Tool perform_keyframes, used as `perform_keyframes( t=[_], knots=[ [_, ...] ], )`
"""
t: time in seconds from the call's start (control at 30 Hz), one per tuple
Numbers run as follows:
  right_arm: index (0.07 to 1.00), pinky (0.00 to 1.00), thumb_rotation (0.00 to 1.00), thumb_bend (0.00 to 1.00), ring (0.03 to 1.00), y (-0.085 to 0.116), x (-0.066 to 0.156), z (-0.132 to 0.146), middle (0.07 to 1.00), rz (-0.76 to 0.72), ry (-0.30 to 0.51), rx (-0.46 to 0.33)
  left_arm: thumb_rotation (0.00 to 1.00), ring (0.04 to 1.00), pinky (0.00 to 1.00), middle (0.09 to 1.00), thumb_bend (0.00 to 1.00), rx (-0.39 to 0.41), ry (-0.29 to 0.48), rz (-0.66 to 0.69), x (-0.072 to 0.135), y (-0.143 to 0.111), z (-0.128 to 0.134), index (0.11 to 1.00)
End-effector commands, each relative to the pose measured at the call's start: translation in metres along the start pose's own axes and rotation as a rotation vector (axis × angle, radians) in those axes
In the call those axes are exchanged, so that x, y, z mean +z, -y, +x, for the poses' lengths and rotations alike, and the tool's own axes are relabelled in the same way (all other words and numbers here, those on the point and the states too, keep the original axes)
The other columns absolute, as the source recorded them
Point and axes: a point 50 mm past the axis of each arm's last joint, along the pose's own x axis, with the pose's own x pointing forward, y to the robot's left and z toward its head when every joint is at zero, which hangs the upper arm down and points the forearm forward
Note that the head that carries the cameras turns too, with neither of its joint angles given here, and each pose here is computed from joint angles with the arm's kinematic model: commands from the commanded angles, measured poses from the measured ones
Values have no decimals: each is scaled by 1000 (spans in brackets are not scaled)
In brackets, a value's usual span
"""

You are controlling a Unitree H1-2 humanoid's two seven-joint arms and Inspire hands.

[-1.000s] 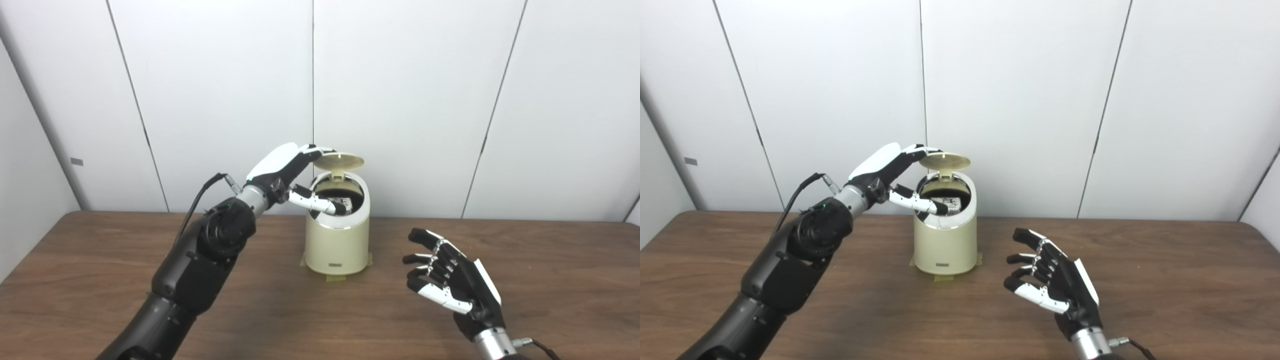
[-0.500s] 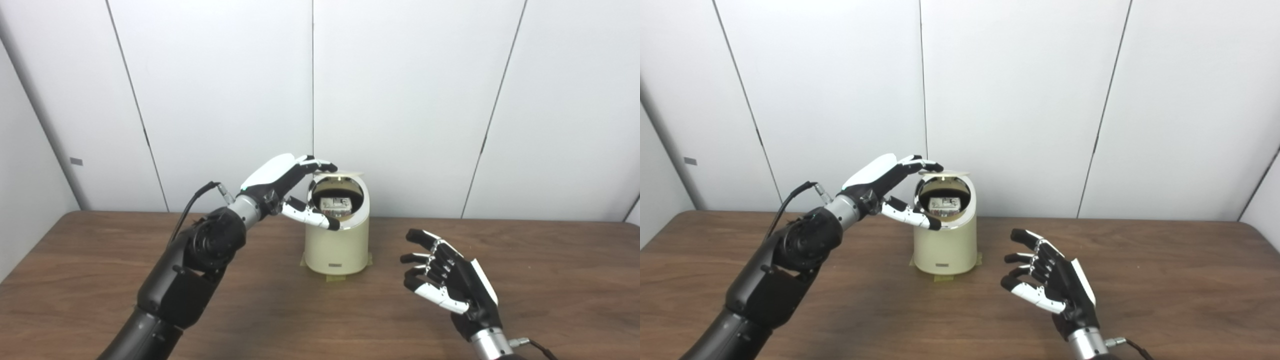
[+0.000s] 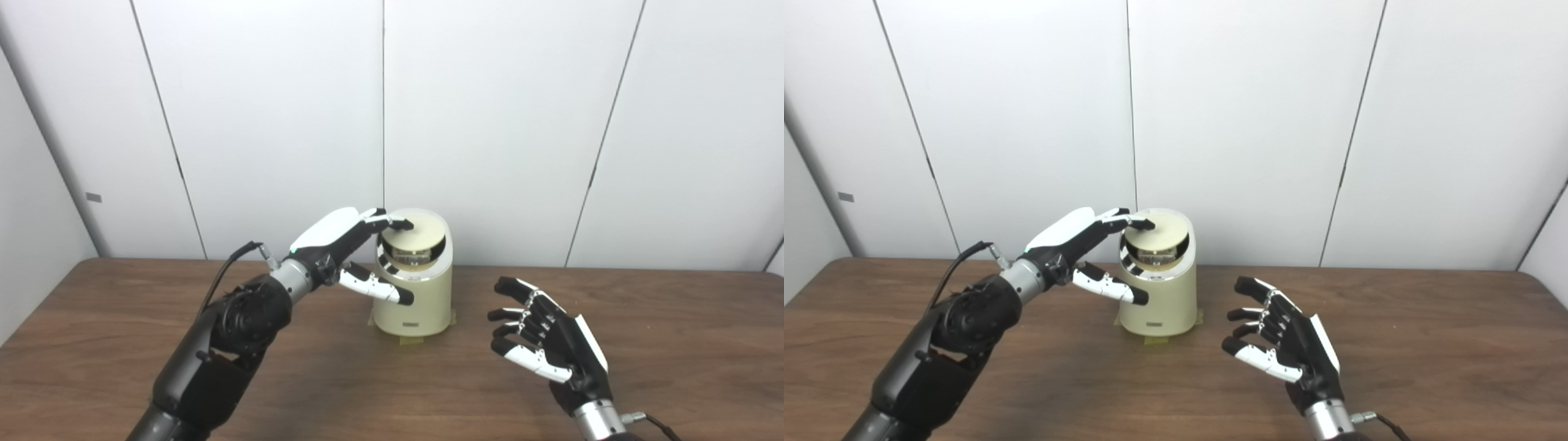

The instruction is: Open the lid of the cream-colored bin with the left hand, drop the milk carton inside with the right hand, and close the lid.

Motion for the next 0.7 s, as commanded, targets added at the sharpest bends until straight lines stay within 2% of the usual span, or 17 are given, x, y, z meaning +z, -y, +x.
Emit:
perform_keyframes(
  t=[0.0,0.33,0.47,0.67],
  knots=[
    [776,494,327,696,627,-2,20,10,801,-3,87,2,424,1000,1000,879,1000,40,51,61,8,-23,1,862],
    [776,490,330,694,619,-5,22,11,790,-17,92,0,484,1000,1000,887,1000,8,55,125,0,-8,0,870],
    [775,481,339,711,619,-6,23,11,789,-7,91,1,495,1000,1000,888,1000,-2,53,225,0,-3,1,875],
    [772,475,335,713,621,-7,24,11,792,4,85,0,459,1000,1000,895,1000,-25,73,435,6,2,-2,880]
  ],
)
